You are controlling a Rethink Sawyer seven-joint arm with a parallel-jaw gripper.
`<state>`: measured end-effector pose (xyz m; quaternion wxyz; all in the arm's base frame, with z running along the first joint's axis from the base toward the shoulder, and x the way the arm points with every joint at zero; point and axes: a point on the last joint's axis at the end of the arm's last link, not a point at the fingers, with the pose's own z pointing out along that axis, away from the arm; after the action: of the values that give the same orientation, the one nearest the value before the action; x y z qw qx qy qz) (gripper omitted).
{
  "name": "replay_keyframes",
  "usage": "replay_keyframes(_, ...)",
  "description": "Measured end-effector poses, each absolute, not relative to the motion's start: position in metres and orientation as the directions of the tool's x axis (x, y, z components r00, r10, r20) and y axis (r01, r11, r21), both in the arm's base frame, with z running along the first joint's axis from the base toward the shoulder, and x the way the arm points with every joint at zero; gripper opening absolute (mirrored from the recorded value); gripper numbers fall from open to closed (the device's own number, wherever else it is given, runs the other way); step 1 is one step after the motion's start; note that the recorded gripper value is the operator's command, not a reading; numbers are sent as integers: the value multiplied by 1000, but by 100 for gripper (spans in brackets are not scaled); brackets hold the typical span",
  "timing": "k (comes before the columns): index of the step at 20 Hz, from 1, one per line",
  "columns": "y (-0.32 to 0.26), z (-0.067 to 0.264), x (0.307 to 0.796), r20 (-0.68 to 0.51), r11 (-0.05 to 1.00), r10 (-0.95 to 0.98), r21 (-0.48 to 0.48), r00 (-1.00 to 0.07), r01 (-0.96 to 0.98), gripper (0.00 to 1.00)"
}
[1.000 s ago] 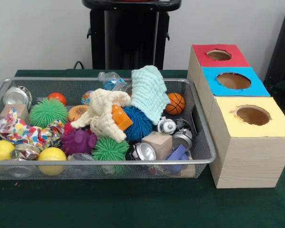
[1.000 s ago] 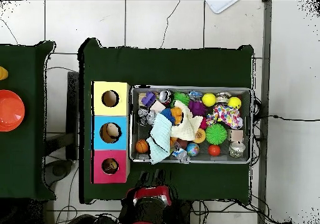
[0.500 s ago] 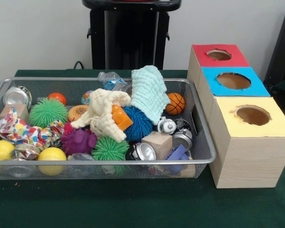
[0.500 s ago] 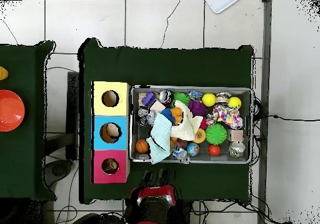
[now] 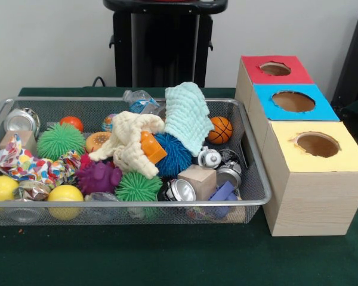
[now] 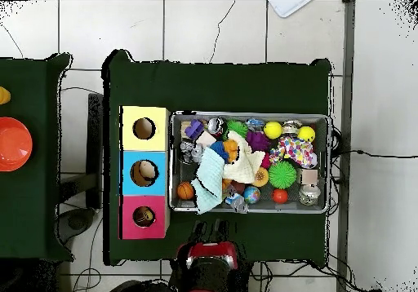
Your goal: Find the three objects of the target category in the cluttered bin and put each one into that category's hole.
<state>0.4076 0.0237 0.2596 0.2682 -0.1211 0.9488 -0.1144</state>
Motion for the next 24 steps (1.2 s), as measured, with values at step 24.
replay_keyframes(24,-67,240,420,-719,919,354,148,-597,366,100)
